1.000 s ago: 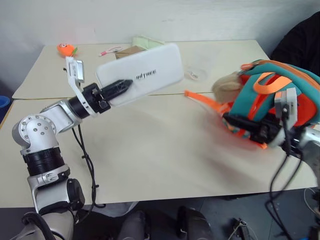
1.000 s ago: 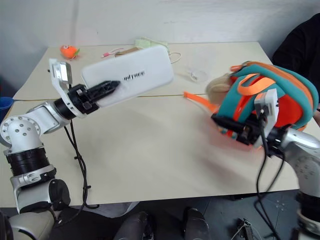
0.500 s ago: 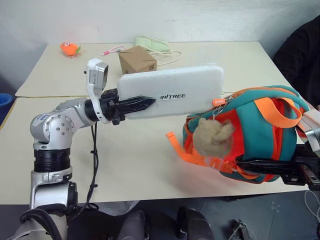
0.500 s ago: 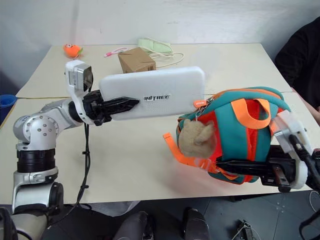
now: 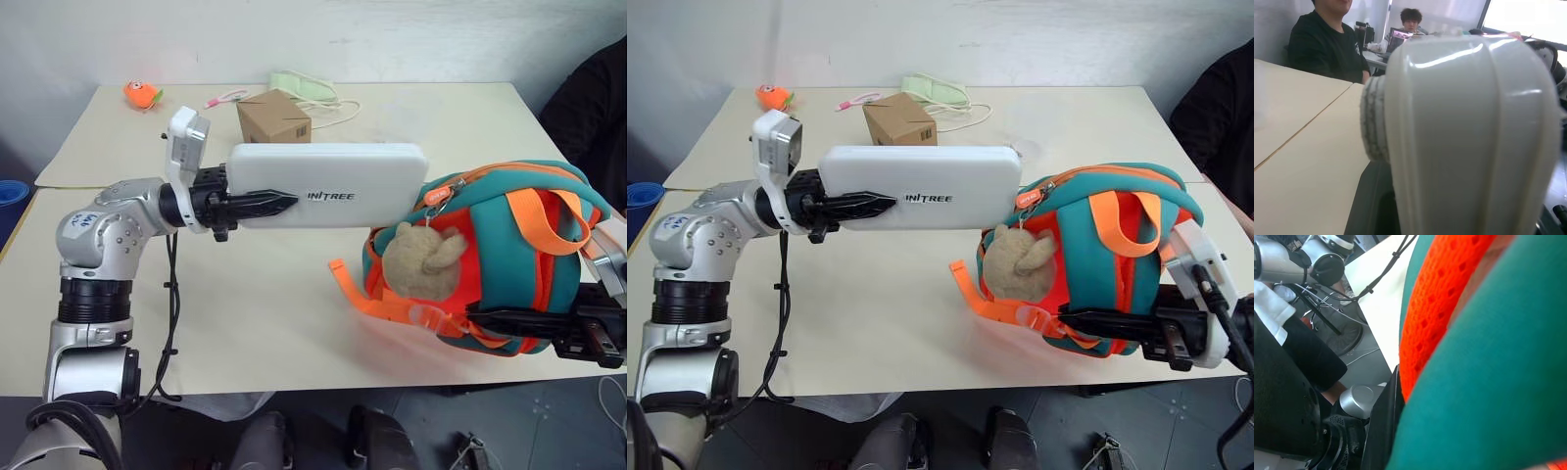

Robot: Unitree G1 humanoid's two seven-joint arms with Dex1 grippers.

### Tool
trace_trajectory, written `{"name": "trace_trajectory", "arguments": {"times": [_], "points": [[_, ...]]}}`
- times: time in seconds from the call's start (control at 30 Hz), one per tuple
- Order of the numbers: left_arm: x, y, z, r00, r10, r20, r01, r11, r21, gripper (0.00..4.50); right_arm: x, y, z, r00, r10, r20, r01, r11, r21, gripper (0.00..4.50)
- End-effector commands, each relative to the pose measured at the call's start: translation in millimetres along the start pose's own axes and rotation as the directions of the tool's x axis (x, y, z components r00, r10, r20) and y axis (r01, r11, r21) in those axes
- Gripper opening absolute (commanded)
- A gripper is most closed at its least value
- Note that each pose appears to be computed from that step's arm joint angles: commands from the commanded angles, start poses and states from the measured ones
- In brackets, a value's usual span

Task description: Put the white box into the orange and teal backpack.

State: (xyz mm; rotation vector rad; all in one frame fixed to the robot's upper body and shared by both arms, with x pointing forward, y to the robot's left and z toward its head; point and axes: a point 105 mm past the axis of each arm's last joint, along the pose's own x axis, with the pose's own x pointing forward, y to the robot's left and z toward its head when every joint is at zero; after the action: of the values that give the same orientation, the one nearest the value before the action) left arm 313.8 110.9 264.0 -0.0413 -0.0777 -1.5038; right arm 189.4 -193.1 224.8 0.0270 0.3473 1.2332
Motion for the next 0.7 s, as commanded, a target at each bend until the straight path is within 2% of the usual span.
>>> {"name": "trace_trajectory", "arguments": {"times": [0.03, 0.17, 0.3, 0.4, 0.5, 0.6, 0.7], "points": [[10, -2, 5, 0.999, -0.028, -0.027, 0.030, 0.995, 0.092, 1.19, -4, 4, 6, 1.000, 0.013, -0.011, -0.013, 0.999, -0.029, 0.03], [19, -8, -5, 0.990, -0.093, -0.108, 0.109, 0.982, 0.153, 1.19, -5, -2, 5, 1.000, 0.010, -0.029, -0.011, 0.999, -0.034, 0.03], [20, -6, -4, 0.982, -0.108, -0.152, 0.138, 0.970, 0.201, 1.19, -5, -9, 3, 0.999, 0.004, -0.051, -0.006, 0.999, -0.040, 0.03], [20, -7, -7, 0.964, -0.131, -0.231, 0.188, 0.951, 0.246, 1.19, -4, -13, 2, 0.999, 0.005, -0.054, -0.007, 0.999, -0.042, 0.03], [30, -4, -7, 0.956, -0.132, -0.262, 0.213, 0.927, 0.309, 1.19, -3, -15, 2, 0.999, 0.007, -0.053, -0.009, 0.999, -0.043, 0.03], [43, 7, 3, 0.969, -0.099, -0.226, 0.182, 0.906, 0.383, 1.19, -1, -16, 2, 0.998, 0.007, -0.059, -0.010, 0.999, -0.046, 0.03], [44, 19, 20, 0.992, -0.058, -0.113, 0.095, 0.930, 0.355, 1.19, -1, -15, 1, 0.998, 0.003, -0.067, -0.007, 0.999, -0.049, 0.03]]}}
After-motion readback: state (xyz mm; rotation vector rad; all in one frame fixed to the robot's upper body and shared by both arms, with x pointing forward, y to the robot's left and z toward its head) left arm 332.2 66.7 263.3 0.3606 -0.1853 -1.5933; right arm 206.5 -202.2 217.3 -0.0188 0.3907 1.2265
